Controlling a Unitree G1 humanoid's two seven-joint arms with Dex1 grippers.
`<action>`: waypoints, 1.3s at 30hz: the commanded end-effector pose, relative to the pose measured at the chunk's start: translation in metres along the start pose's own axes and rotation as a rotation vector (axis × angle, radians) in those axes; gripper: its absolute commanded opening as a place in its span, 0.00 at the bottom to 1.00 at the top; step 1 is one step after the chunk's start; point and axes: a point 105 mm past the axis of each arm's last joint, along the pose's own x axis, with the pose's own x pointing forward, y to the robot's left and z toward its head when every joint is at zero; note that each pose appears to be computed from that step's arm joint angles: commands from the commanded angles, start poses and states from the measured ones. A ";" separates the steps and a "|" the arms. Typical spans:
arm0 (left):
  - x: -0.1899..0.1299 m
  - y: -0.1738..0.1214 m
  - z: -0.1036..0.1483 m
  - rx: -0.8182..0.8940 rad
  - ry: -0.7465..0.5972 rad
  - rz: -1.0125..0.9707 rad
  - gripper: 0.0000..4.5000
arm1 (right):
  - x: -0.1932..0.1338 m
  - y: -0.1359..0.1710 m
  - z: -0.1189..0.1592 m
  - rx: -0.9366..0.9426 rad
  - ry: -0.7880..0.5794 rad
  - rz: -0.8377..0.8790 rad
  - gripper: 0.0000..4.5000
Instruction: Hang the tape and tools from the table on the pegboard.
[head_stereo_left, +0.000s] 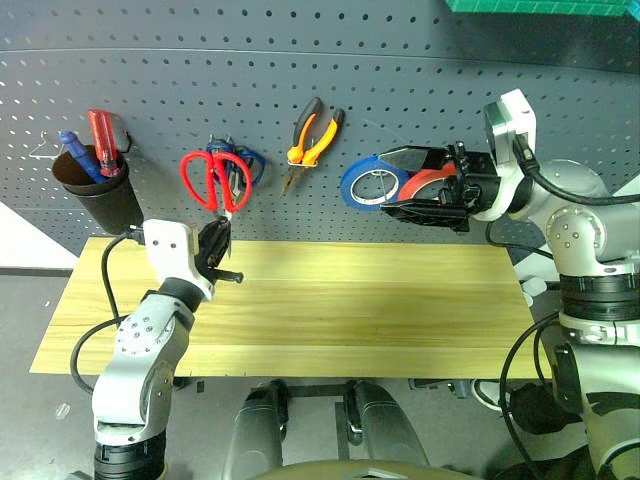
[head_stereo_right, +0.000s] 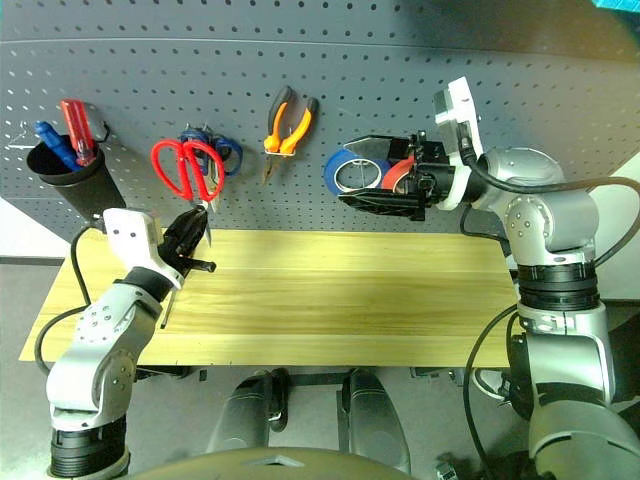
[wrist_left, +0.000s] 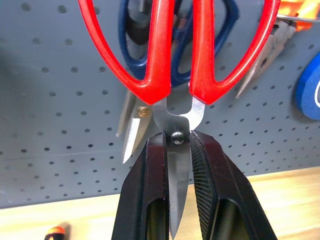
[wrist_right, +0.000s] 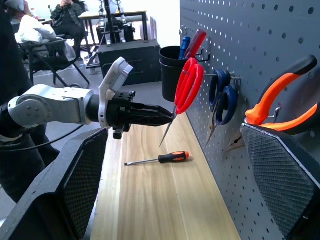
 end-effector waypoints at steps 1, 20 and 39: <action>0.000 -0.008 0.013 0.064 -0.068 -0.042 0.07 | -0.003 0.002 0.008 -0.052 0.002 -0.005 1.00; -0.005 -0.013 0.013 0.134 -0.123 -0.057 0.07 | -0.004 0.003 0.001 -0.069 0.046 -0.005 1.00; 0.032 0.017 0.003 0.042 -0.037 0.083 0.07 | 0.004 0.001 0.001 -0.093 0.060 -0.012 1.00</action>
